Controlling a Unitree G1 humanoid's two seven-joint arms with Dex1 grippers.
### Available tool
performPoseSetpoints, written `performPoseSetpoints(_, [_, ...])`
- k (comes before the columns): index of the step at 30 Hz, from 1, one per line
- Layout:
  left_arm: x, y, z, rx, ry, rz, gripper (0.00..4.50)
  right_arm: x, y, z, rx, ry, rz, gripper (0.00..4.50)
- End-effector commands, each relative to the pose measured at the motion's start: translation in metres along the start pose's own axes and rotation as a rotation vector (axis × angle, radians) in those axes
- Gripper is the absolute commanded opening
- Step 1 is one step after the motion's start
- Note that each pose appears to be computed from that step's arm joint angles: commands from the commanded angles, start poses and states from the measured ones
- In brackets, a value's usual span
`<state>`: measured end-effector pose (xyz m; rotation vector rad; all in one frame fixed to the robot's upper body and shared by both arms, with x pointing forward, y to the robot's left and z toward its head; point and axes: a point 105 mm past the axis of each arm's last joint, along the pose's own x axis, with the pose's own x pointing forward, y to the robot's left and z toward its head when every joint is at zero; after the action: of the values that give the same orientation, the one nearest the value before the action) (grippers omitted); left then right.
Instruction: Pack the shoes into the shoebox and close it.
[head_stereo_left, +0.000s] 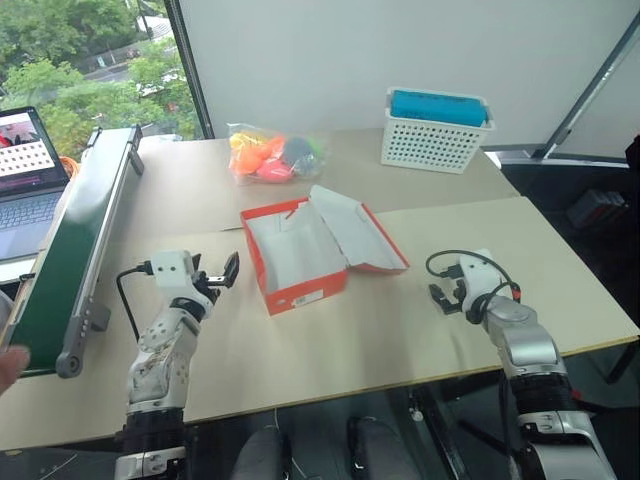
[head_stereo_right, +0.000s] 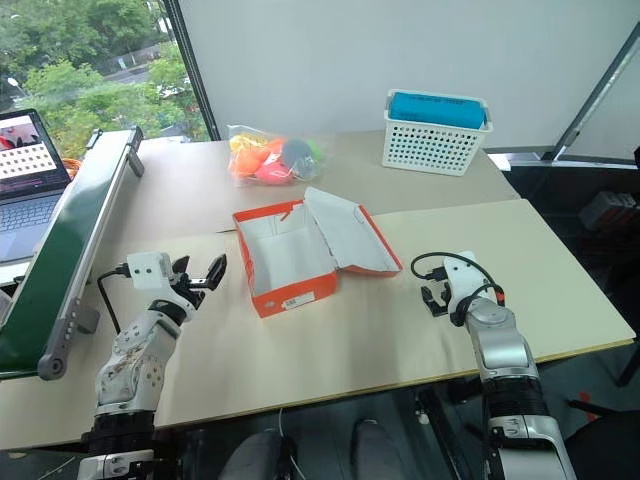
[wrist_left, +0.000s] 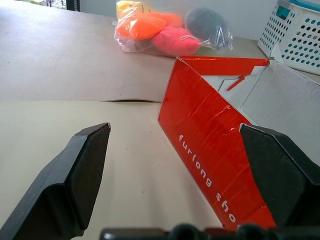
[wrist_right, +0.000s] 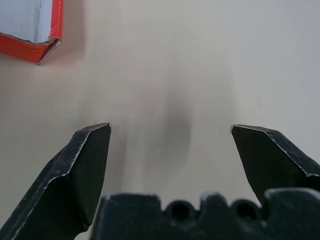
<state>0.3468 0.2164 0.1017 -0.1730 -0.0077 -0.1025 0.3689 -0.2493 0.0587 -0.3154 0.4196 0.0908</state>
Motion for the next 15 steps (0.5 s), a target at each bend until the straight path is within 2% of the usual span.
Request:
performPoseSetpoints(1, [0.006,-0.014,0.018,0.052,-0.052,-0.086,4.43,-0.009,-0.03,0.015,0.07,-0.047,-0.148,4.5])
performPoseSetpoints(3, [0.01,-0.02,0.033,0.118,-0.081,-0.148,4.43,-0.028,-0.066,0.07,0.153,-0.237,-0.342,4.5])
performPoseSetpoints(4, [0.009,-0.019,0.04,0.15,-0.096,-0.153,4.43,-0.039,-0.063,0.116,0.167,-0.382,-0.322,4.5])
performPoseSetpoints(5, [0.008,-0.015,0.045,0.172,-0.106,-0.145,4.43,-0.049,-0.046,0.159,0.164,-0.513,-0.242,4.5])
performPoseSetpoints(6, [0.008,-0.008,0.052,0.175,-0.125,-0.126,4.43,-0.059,-0.01,0.2,0.156,-0.632,-0.065,4.5])
performPoseSetpoints(7, [0.007,-0.004,0.057,0.175,-0.138,-0.114,4.43,-0.069,0.015,0.226,0.144,-0.705,0.059,4.5])
performPoseSetpoints(8, [0.006,0.002,0.065,0.166,-0.154,-0.095,4.43,-0.078,0.054,0.243,0.099,-0.746,0.239,4.5])
performPoseSetpoints(11, [0.002,0.014,0.08,0.156,-0.181,-0.05,4.43,-0.099,0.124,0.25,-0.028,-0.754,0.577,4.5])
performPoseSetpoints(13, [-0.007,0.031,0.092,0.144,-0.177,0.012,4.43,-0.109,0.163,0.237,-0.113,-0.715,0.806,4.5])
performPoseSetpoints(15, [-0.021,0.049,0.103,0.162,-0.15,0.056,4.43,-0.11,0.186,0.219,-0.2,-0.663,0.938,4.5])
